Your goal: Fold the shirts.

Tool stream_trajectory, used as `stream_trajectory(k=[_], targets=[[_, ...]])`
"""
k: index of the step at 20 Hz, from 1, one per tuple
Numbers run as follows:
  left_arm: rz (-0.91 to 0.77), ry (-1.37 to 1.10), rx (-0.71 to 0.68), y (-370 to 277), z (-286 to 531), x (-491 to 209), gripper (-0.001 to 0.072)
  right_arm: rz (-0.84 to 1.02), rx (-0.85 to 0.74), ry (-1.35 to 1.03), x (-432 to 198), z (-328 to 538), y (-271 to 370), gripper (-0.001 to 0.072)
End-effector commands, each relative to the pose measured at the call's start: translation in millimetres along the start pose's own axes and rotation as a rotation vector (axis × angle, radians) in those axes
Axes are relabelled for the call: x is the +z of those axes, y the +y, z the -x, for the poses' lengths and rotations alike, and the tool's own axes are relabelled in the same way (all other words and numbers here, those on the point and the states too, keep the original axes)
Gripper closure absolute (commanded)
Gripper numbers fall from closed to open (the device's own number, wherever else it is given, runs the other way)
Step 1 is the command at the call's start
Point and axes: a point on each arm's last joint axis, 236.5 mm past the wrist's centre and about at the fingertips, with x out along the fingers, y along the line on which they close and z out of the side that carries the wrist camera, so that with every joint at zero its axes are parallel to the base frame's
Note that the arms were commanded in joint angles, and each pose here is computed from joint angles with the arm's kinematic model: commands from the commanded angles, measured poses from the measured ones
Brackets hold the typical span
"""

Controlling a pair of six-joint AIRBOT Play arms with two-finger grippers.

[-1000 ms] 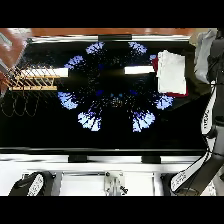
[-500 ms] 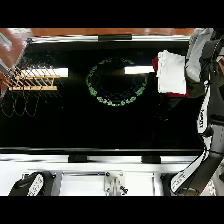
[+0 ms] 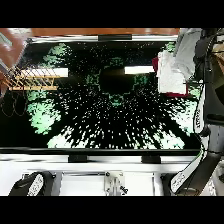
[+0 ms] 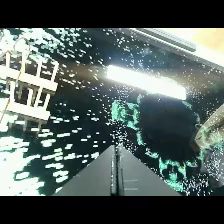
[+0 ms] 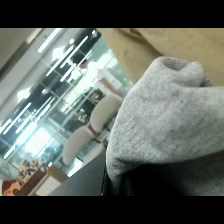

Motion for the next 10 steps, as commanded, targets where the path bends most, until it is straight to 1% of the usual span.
stream_trajectory(k=[1, 3, 5, 7, 8, 10], targets=[[0.001, 0.001, 0.001, 0.6, -0.6, -0.1, 0.068, 0.015, 0.025, 0.187, -60.8, 8.9, 18.9, 0.0632], [0.0, 0.0, 0.001, 0.1, 0.2, 0.0, 0.068, 0.118, 0.06, 0.38, -103.3, 25.2, 33.7, 0.0633], [-0.003, -0.007, -0.001, -1.3, 2.8, 0.8, 0.068, 0.225, 0.068, 0.608, -132.5, 53.9, 38.4, 0.0633], [-0.008, -0.016, -0.003, -3.6, 6.8, 1.9, 0.068, 0.205, -0.026, 0.815, -132.2, 89.5, 28.8, 0.0633], [-0.011, -0.023, -0.004, -5.2, 9.7, 2.7, 0.068, 0.222, -0.092, 0.898, -120.8, 109.0, 20.6, 0.0633], [-0.017, -0.034, -0.007, -7.9, 14.6, 3.9, 0.068, 0.329, -0.198, 1.05, -91.9, 152.7, 4.9, 0.0633]])
